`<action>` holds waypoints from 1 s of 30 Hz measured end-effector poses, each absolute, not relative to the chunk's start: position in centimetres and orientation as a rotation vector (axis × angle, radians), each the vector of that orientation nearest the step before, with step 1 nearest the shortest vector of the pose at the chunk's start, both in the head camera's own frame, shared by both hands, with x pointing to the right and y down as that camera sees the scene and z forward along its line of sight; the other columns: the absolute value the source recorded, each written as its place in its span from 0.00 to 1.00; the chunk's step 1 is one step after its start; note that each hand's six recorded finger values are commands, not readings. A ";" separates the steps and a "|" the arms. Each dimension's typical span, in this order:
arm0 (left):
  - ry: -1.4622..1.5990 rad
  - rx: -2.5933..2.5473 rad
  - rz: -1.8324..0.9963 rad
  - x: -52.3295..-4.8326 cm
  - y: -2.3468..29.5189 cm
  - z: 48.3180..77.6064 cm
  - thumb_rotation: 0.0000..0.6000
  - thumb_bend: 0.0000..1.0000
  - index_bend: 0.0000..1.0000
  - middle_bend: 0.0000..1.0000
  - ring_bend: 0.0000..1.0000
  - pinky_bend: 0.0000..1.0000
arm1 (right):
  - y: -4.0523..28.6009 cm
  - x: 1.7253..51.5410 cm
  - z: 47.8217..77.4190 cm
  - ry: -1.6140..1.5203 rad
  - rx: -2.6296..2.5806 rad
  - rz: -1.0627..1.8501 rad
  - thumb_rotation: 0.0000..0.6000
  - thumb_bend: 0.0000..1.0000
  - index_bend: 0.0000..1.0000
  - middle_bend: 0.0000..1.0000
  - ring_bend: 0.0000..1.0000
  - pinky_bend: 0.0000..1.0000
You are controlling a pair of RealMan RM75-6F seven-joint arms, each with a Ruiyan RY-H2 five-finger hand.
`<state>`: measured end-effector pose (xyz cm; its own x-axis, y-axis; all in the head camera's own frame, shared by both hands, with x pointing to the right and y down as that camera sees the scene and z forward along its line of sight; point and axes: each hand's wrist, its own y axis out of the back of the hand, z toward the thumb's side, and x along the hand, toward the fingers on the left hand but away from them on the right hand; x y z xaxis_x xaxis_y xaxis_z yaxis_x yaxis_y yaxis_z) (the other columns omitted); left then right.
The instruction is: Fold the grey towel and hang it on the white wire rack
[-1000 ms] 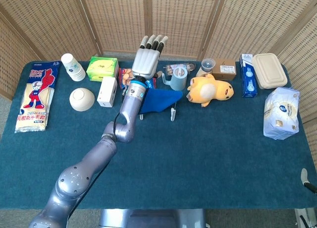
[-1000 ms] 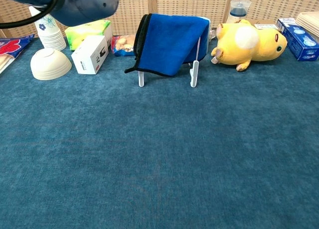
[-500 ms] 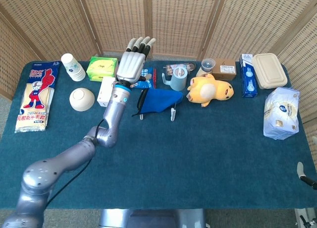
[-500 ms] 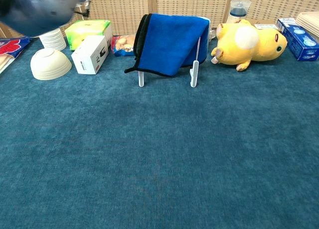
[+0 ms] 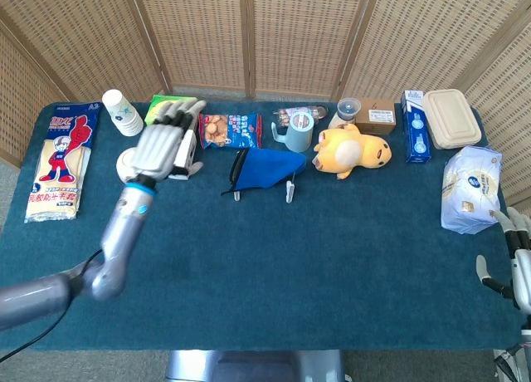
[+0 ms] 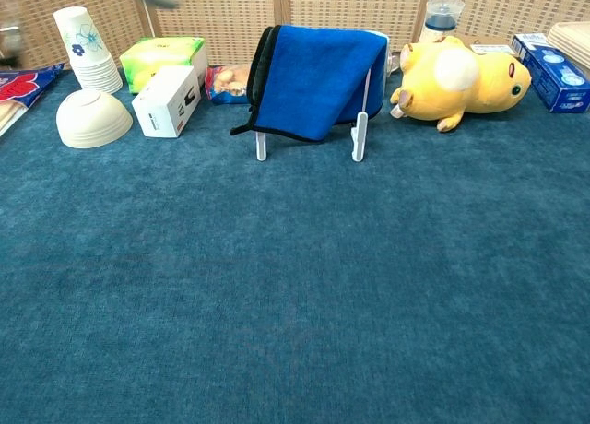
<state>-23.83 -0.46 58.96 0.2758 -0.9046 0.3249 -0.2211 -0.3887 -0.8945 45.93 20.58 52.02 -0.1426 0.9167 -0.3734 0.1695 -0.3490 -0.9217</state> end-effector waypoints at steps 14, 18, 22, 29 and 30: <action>0.986 -1.740 -1.388 -36.6 11.7 55.8 1.00 0.29 0.02 0.00 0.00 0.00 | 19.6 43.5 53.3 -1.131 -1.499 1.541 0.93 0.45 0.00 0.00 0.00 0.00; 0.941 -1.716 -1.435 -39.0 15.4 54.5 1.00 0.29 0.03 0.00 0.00 0.00 | 19.7 42.9 53.7 -1.100 -1.482 1.547 0.96 0.45 0.00 0.00 0.00 0.00; 0.958 -1.684 -1.463 -41.0 18.5 53.2 1.00 0.29 0.06 0.00 0.00 0.00 | 19.8 42.2 54.2 -1.081 -1.470 1.549 0.96 0.45 0.00 0.00 0.00 0.00; 0.994 -1.561 -1.479 -44.0 21.6 52.0 1.00 0.29 0.10 0.00 0.00 0.00 | 20.5 41.6 54.9 -1.053 -1.449 1.553 0.96 0.45 0.00 0.00 0.00 0.00; 1.002 -1.545 -1.480 -44.4 22.0 51.9 1.00 0.29 0.10 0.00 0.00 0.00 | 20.6 41.5 54.9 -1.051 -1.446 1.554 0.96 0.45 0.00 0.00 0.00 0.00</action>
<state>-44.43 22.03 51.93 0.0205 -0.9148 0.4034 -0.0345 -0.4038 -0.9142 41.50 20.61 54.91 -0.0762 0.9231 -0.3770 0.0066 -0.3776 -0.9259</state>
